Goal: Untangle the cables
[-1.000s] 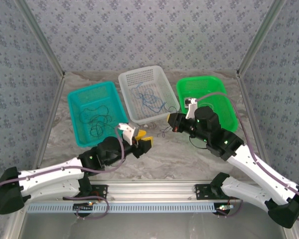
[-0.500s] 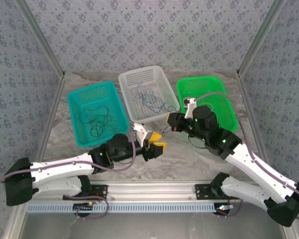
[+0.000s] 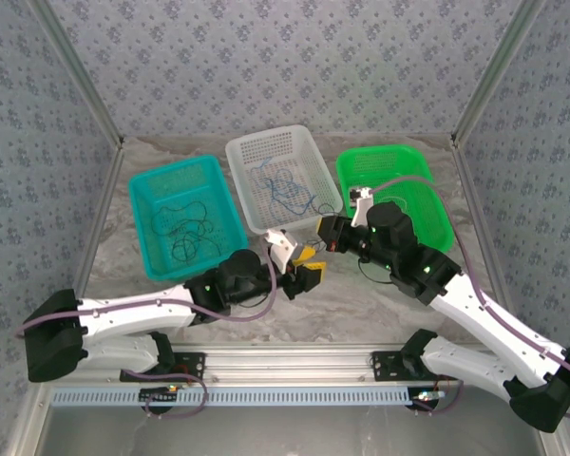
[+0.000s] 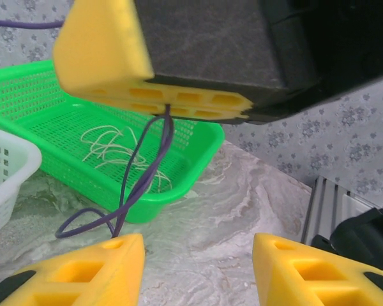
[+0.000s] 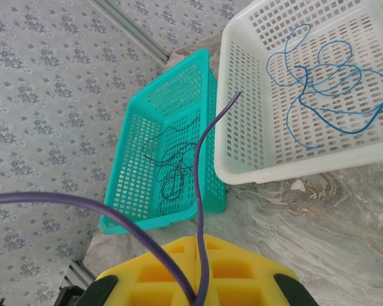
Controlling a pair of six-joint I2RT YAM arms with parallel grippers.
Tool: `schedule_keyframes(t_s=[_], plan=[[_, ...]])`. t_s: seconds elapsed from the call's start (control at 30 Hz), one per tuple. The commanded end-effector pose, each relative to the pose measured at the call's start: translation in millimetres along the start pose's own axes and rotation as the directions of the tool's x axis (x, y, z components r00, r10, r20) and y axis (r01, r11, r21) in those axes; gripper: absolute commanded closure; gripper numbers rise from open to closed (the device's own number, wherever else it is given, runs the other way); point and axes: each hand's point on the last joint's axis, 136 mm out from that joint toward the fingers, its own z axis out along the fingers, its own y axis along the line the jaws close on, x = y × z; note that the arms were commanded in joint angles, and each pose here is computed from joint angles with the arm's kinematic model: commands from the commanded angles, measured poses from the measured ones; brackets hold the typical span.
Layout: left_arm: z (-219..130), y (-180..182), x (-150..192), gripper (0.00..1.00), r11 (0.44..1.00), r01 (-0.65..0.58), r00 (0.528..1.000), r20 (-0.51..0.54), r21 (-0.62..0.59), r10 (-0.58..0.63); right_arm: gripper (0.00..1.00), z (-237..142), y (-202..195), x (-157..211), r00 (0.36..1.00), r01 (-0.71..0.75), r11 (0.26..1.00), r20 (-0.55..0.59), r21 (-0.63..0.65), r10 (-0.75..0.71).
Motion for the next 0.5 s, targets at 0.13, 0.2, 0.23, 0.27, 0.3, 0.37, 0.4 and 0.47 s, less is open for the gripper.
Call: schedule_keyframes(t_s=[0.13,0.2,0.23,0.27,0.3,0.37,0.4,0.47], plan=[[0,11,-32,0.5,0.995,0.011,0.994,0.113,-0.102,0.001,1.0,-15,20,-17,0.998,-0.016,0.997,0.06,-0.073,0.02],[-1,21,-31,0.5,0.987,0.024,0.993,0.116,-0.157,-0.006,1.0,-15,21,-17,0.998,-0.013,0.997,0.059,-0.071,0.018],[-1,24,-30,0.49,0.985,0.026,0.993,0.115,-0.172,-0.006,1.0,-16,21,-18,0.998,-0.012,0.998,0.059,-0.069,0.016],[-2,26,-30,0.49,0.983,0.03,0.993,0.117,-0.184,-0.008,1.0,-16,20,-17,0.998,-0.012,0.998,0.057,-0.067,0.016],[-2,28,-29,0.49,0.98,0.038,0.993,0.118,-0.195,-0.015,1.0,-17,21,-18,0.998,-0.012,0.997,0.061,-0.07,0.016],[-2,31,-29,0.5,0.977,0.043,0.992,0.122,-0.209,-0.018,1.0,-17,21,-18,0.998,-0.017,0.997,0.061,-0.074,0.021],[-2,33,-29,0.51,0.974,0.051,0.992,0.128,-0.222,-0.022,1.0,-17,22,-17,0.998,-0.02,0.997,0.06,-0.08,0.025],[-1,34,-30,0.58,0.973,0.049,0.991,0.136,-0.227,-0.018,1.0,-15,24,-17,0.998,-0.029,0.995,0.056,-0.093,0.034]])
